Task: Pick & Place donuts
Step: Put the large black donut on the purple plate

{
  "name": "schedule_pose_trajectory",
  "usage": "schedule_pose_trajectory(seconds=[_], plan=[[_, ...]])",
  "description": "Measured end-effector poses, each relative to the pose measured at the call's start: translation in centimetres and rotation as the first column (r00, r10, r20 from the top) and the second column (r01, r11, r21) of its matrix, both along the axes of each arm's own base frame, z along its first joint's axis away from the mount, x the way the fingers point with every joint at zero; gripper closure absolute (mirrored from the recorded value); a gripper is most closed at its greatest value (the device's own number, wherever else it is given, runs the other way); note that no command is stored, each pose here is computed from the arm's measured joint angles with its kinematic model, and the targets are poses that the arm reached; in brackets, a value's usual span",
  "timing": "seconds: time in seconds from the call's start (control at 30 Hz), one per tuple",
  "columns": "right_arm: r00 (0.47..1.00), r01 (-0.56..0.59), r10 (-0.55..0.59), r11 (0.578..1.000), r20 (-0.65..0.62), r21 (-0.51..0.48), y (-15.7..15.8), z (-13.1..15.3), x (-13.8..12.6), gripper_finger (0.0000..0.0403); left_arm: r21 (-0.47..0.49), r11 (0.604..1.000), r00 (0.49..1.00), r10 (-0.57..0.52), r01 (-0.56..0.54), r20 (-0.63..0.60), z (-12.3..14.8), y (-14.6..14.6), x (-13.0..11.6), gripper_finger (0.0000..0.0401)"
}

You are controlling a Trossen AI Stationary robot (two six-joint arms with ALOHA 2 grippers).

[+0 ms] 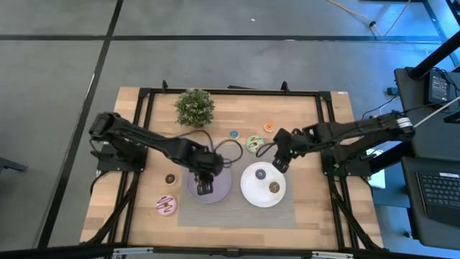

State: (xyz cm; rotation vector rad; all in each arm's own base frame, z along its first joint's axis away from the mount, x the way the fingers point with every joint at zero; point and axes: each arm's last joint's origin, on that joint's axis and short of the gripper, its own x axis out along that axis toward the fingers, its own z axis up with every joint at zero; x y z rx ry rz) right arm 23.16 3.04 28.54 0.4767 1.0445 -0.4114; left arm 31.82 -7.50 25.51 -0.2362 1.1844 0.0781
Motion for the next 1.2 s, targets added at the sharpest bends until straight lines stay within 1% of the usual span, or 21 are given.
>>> schedule_pose_trajectory(seconds=[0.1, 0.2, 0.27, 0.3, 0.37, 0.4, 0.47, 0.53, 0.67, 0.77, 0.93, 1.1, 1.2], plan=[[1.0, 0.0, 0.0, 1.0, 0.019, -0.022, -1.1, 0.7, 0.3, 0.0239, 0.045, 0.998, 0.992, 0.037, -0.043, 0.122, 2.8, 0.6, -1.3, 0.0254], [0.999, 0.042, -0.041, 0.999, 0.018, -0.026, -2.3, 0.8, 0.3, 0.021, 0.079, 0.991, 0.963, 0.08, -0.103, 0.257, 5.4, 1.1, -2.5, 0.0253], [0.997, 0.072, -0.072, 0.997, 0.019, -0.026, -2.9, 0.8, 0.4, 0.0192, 0.062, 0.986, 0.937, 0.125, -0.153, 0.326, 6.7, 1.5, -3.0, 0.0254], [0.997, 0.081, -0.081, 0.996, 0.021, -0.029, -3.2, 0.8, 0.4, 0.0184, 0.04, 0.984, 0.927, 0.15, -0.174, 0.345, 7.1, 1.8, -3.1, 0.0254], [0.997, 0.08, -0.079, 0.996, 0.028, -0.039, -3.6, 0.8, 0.5, 0.0171, -0.005, 0.984, 0.918, 0.169, -0.179, 0.36, 7.4, 2.3, -3.0, 0.0256], [0.997, 0.079, -0.077, 0.996, 0.031, -0.043, -3.8, 0.8, 0.5, 0.0166, -0.017, 0.986, 0.919, 0.161, -0.166, 0.359, 7.4, 2.4, -2.9, 0.0257], [0.997, 0.075, -0.073, 0.996, 0.035, -0.049, -4.0, 0.9, 0.5, 0.016, 0.0, 0.994, 0.932, 0.104, -0.112, 0.347, 6.9, 2.5, -2.3, 0.0257], [0.996, 0.082, -0.08, 0.995, 0.036, -0.05, -4.2, 0.9, 0.5, 0.0158, 0.042, 0.997, 0.951, 0.047, -0.062, 0.307, 5.8, 2.3, -1.6, 0.0257], [0.996, 0.087, -0.085, 0.995, 0.036, -0.049, -4.3, 0.9, 0.5, 0.0157, 0.024, 1.0, 0.975, 0.013, -0.019, 0.221, 3.3, 2.0, 0.0, 0.0257], [0.996, 0.087, -0.085, 0.995, 0.036, -0.048, -4.3, 0.9, 0.5, 0.0157, 0.014, 1.0, 0.989, 0.01, -0.013, 0.15, 1.1, 1.8, 1.2, 0.0258], [0.996, 0.087, -0.085, 0.995, 0.035, -0.048, -4.3, 0.9, 0.5, 0.0157, 0.01, 1.0, 0.999, 0.01, -0.011, 0.052, -1.9, 1.3, 2.5, 0.0258], [0.996, 0.087, -0.086, 0.995, 0.035, -0.047, -4.3, 0.9, 0.5, 0.0157, 0.001, 0.999, 0.999, 0.049, -0.049, 0.0, -3.6, 1.1, 3.1, 0.0258], [0.996, 0.087, -0.086, 0.995, 0.035, -0.047, -4.3, 0.9, 0.5, 0.0157, 0.005, 0.999, 0.998, 0.052, -0.052, -0.027, -4.5, 1.0, 3.3, 0.0258]])
